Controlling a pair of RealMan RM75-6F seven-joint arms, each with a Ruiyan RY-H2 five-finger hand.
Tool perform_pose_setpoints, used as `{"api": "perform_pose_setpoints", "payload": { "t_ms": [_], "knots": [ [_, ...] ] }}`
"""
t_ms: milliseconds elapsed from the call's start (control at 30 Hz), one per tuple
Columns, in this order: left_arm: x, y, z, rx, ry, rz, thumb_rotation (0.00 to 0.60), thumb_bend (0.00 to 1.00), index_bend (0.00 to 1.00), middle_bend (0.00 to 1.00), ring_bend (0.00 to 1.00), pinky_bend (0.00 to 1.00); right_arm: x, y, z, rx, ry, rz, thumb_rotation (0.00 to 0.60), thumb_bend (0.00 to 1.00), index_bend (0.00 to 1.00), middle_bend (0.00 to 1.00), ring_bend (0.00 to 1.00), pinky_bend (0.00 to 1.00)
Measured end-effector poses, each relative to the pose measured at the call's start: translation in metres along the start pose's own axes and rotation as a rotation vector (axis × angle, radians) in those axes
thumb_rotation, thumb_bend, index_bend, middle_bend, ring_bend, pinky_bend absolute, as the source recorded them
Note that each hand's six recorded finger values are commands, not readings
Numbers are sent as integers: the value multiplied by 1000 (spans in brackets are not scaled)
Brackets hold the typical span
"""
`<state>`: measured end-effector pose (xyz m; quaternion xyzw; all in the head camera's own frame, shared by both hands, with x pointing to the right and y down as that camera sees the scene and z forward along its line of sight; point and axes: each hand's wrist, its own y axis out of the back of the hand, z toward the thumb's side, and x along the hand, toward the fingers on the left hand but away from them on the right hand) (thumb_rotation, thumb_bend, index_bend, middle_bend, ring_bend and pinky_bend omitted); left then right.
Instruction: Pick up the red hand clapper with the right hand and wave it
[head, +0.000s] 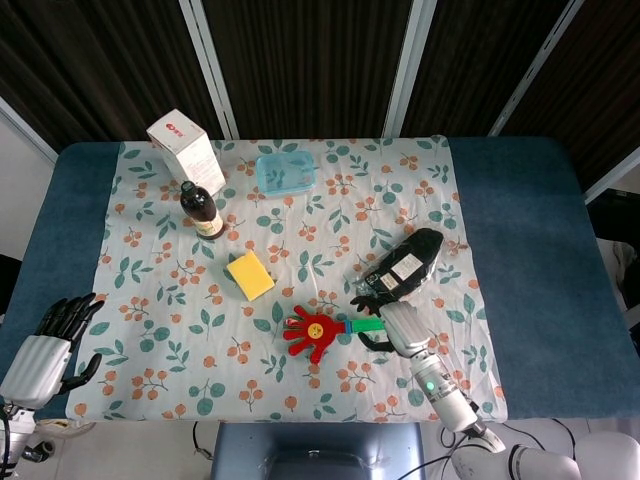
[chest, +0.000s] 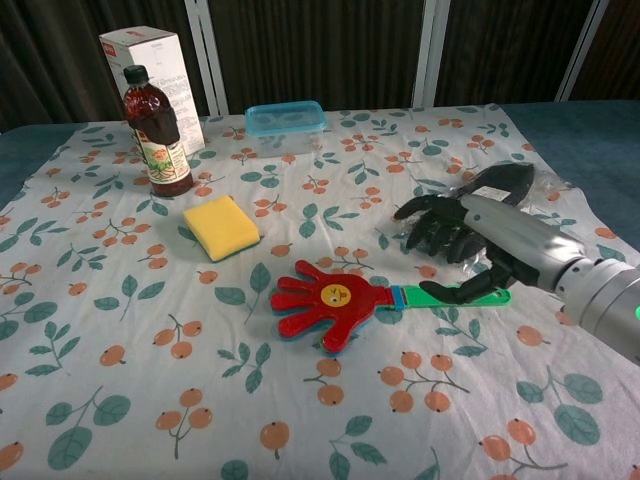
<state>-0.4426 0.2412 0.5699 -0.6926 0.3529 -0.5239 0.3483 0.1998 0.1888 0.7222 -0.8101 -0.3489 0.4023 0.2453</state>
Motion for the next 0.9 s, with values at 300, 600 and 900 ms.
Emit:
{"api": "perform_pose_setpoints", "payload": {
  "t_ms": [300, 600, 900],
  "knots": [
    [-1, 2, 1, -6, -5, 10, 600, 413, 0, 0, 0, 30, 25, 30, -10, 102, -29, 72, 600, 304, 0, 2, 0, 27],
    [-3, 6, 5, -2, -39, 60, 600, 414, 0, 0, 0, 29, 117, 102, -34, 301, -102, -138, 600, 267, 0, 0, 0, 0],
    [-2, 6, 9, 13, -49, 92, 600, 413, 0, 0, 0, 28, 202, 145, -36, 408, -183, -353, 600, 266, 0, 0, 0, 0]
  ]
}}
